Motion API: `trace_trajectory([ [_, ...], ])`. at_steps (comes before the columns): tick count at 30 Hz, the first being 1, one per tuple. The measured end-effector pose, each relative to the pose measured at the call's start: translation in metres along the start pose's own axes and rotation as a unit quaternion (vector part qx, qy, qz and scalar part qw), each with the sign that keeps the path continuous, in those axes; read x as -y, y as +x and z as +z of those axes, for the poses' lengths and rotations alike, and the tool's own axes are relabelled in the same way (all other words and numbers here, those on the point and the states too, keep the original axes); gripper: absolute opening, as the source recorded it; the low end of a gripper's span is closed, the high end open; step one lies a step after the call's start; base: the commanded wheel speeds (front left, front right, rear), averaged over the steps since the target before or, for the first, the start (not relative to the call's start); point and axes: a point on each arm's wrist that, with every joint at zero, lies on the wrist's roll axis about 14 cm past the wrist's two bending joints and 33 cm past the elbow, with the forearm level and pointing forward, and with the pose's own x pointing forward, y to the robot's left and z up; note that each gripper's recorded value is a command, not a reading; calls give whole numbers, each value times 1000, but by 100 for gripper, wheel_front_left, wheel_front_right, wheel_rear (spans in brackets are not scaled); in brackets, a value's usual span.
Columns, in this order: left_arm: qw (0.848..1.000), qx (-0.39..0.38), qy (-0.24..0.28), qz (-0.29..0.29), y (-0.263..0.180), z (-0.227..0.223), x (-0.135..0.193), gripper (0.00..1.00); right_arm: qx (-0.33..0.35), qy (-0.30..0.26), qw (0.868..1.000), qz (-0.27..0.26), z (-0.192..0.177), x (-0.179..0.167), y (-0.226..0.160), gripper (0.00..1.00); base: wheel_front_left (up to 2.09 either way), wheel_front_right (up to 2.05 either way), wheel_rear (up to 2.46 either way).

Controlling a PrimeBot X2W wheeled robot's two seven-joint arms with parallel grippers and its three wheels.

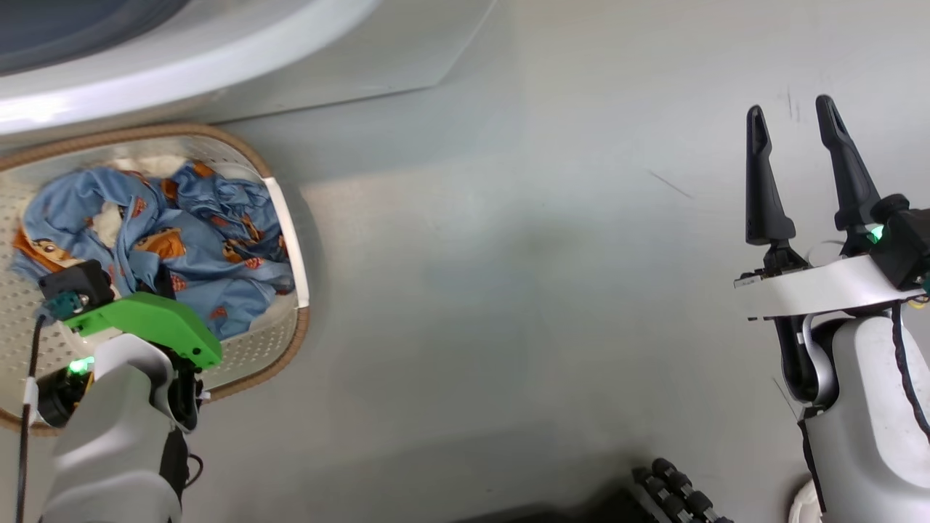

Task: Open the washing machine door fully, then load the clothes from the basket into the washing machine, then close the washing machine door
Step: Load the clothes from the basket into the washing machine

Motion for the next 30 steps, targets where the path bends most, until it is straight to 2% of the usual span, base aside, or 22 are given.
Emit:
trace_trajectory([
  [12,997,70,-19,-7,-59,33,4,0,32,0,999,14,34,-10,-27,100,0,0,0],
  [20,987,157,-34,-30,-97,76,14,0,54,4,998,22,55,-18,-47,100,0,0,0],
  [30,972,230,-31,-46,-153,97,16,0,77,0,997,31,74,-25,-79,100,0,0,0],
])
